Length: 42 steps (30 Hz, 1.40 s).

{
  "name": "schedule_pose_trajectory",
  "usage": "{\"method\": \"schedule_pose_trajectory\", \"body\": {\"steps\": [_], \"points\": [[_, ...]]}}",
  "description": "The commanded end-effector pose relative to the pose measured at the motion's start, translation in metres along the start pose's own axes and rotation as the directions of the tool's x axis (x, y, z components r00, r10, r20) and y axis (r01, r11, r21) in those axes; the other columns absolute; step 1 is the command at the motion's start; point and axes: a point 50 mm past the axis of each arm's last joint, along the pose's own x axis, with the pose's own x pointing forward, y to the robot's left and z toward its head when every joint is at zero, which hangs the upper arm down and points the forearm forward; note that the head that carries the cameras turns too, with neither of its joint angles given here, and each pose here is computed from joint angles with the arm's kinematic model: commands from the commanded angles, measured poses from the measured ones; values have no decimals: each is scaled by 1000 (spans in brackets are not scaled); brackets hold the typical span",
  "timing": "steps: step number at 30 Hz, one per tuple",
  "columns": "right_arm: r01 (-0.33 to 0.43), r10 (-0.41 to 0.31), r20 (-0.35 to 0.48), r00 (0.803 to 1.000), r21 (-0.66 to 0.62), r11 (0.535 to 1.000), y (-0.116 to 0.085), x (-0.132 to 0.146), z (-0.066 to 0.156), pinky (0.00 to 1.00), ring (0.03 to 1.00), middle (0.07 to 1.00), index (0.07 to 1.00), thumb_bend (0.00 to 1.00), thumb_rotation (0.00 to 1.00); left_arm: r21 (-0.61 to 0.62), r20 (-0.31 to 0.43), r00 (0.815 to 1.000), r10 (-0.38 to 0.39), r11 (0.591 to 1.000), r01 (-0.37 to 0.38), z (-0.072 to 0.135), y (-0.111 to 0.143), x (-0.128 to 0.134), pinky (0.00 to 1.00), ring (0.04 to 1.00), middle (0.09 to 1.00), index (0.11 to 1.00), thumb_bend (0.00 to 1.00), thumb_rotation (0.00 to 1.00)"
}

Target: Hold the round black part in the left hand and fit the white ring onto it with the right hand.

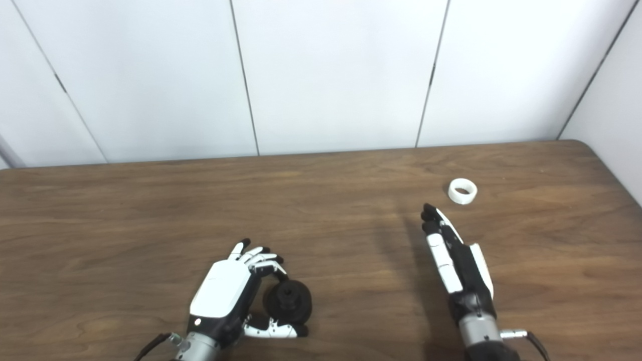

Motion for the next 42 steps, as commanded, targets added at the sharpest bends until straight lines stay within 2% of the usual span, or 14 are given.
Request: {"method": "schedule_pose_trajectory", "body": {"steps": [1,5,6,9,11,12,16,18,24,26,31,35,42], "points": [[57,-50,103,993,-71,996,-12,12,27,838,888,886,846,574,781,30,-11,1000,-30,999,30,-5,-1,-5,1000,880,783,484,524,58],[82,-62,130,990,-147,986,-26,27,37,795,887,899,849,611,653,28,-10,999,-30,999,30,-7,0,-6,1000,878,780,484,524,57],[90,-66,141,988,-178,980,-30,32,38,738,851,896,847,635,565,29,-8,1000,-28,999,29,-8,1,-6,1000,876,779,484,524,57],[114,-76,153,985,-259,959,-40,46,43,680,798,883,840,707,453,30,-9,1000,-27,999,27,-10,3,-6,1000,874,776,484,524,56],[126,-81,154,985,-309,943,-46,54,47,754,833,877,829,748,420,30,-13,999,-30,999,31,-11,4,-6,1000,875,777,485,524,56],[131,-83,152,985,-335,933,-49,58,50,837,877,880,818,772,386,32,-15,999,-32,999,33,-12,5,-6,1000,877,778,484,524,56],[134,-81,141,987,-424,896,-61,74,56,952,944,900,805,809,322,39,-16,999,-36,999,37,-15,6,-8,1000,872,776,484,524,55],[130,-83,119,989,-471,873,-66,83,57,979,957,913,802,835,331,46,-13,999,-38,998,39,-16,7,-10,1000,869,775,485,524,56],[133,-106,81,991,-532,836,-74,106,58,918,968,921,807,870,305,39,-20,999,-31,999,32,-22,11,-11,1000,865,771,484,524,55],[130,-111,68,991,-574,809,-77,115,58,912,965,923,811,872,306,38,-23,999,-29,999,29,-24,14,-11,1000,867,771,484,524,54],[102,-106,32,994,-648,755,-84,138,53,963,988,953,813,858,309,45,-28,999,-35,998,37,-27,20,-12,999,867,770,484,524,53],[76,-108,-2,994,-693,717,-89,154,51,957,1000,979,805,858,297,44,-24,999,-41,998,42,-30,20,-15,998,865,768,484,524,52],[49,-126,-53,991,-722,690,-98,174,50,996,1000,989,774,882,286,42,-13,999,-36,998,37,-32,19,-16,979,851,761,484,524,53]]}}
